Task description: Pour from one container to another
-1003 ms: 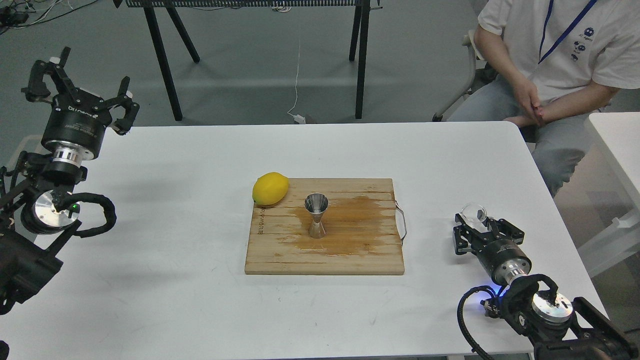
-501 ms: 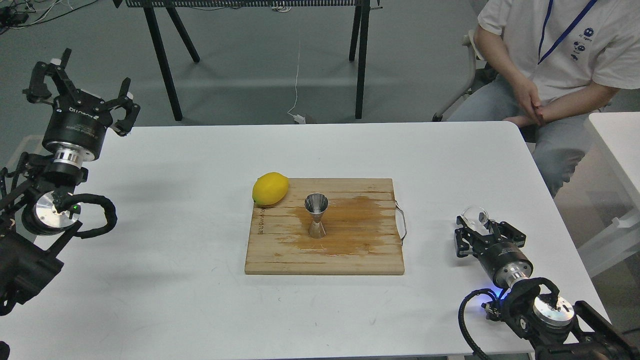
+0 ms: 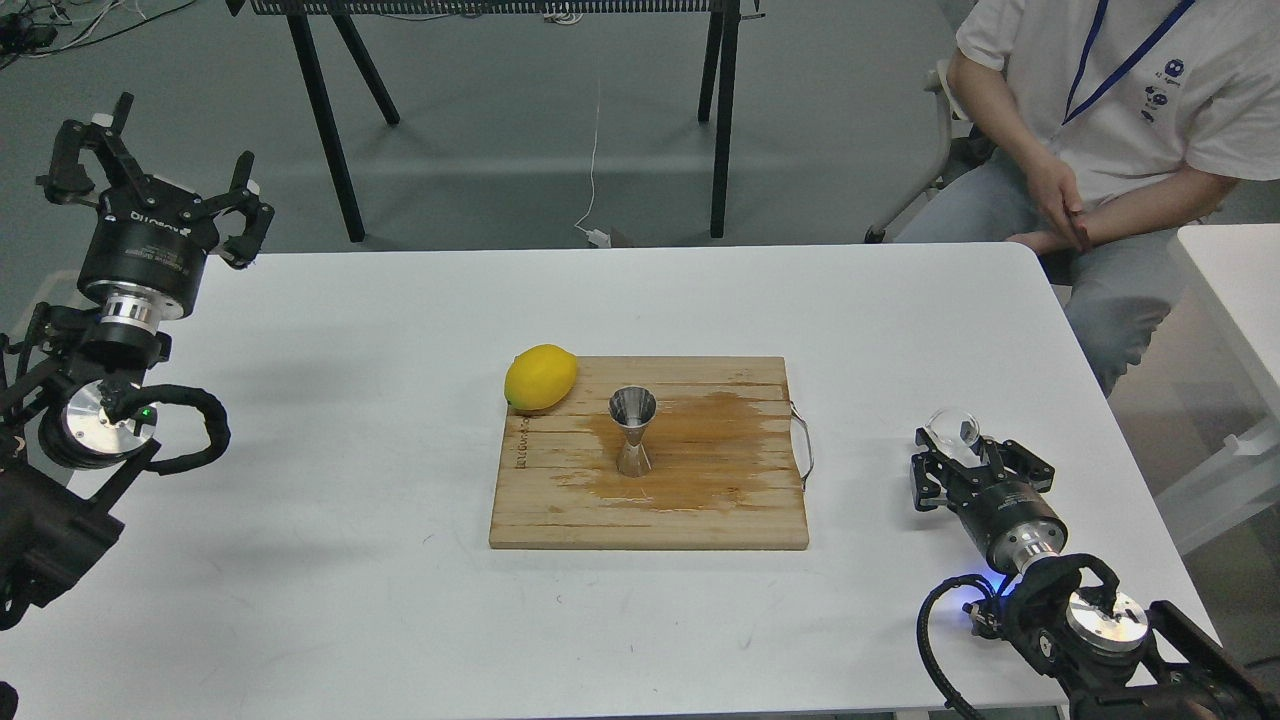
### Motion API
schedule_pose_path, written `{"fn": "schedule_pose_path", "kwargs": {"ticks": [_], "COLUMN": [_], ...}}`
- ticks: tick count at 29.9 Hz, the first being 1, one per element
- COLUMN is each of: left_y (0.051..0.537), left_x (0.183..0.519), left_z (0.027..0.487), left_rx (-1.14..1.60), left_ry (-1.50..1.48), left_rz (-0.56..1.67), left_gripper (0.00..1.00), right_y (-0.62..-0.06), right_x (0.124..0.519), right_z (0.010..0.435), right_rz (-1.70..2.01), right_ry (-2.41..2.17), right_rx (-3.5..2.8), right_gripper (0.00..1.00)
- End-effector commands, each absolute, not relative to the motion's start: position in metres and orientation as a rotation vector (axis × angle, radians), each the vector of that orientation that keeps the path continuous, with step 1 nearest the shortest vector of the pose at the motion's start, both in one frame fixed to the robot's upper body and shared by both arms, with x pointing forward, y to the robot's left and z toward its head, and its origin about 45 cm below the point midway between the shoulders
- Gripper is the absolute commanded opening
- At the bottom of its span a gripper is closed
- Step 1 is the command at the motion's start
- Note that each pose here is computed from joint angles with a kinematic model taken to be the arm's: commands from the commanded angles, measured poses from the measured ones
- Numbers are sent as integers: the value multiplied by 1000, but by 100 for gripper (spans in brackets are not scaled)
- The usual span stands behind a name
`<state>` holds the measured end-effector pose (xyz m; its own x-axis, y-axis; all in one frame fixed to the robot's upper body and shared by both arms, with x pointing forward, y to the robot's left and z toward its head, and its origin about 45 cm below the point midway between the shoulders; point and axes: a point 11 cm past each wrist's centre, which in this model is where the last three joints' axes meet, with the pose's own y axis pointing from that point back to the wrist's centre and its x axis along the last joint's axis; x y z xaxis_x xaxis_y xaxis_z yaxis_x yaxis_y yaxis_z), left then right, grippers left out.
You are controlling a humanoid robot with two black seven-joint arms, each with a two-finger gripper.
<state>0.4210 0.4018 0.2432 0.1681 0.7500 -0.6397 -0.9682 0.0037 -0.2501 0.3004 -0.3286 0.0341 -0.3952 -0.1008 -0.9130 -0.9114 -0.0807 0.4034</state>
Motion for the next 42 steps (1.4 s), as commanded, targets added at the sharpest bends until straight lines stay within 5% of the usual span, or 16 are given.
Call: {"fn": "schedule_pose_path", "kwargs": {"ticks": [1,11,25,35,42], "left_y": [402,401,402,404,405], "left_x": [421,421,421,419,421], "left_z": [243,243,243,249,252], "left_rx": [-741,-738,-739,-750,-750], "left_ry": [368,369,368,356,349], "left_rz": [1395,1395,1393,1358,1362], "left_gripper": [100,100,100,100,100], "right_y": [-329,-331,-321,-343,-357], "right_x": [300,298,293,307,364], "right_z": [33,31,43,100,182], "right_rz": [1555,1557,1552,1428,1073], "right_ry": [1533,1542,1481,1417,1435], "right_rx": [-1117,-1107,-1148,-1318,-1579], "right_gripper": [74,93,96,97,99]}}
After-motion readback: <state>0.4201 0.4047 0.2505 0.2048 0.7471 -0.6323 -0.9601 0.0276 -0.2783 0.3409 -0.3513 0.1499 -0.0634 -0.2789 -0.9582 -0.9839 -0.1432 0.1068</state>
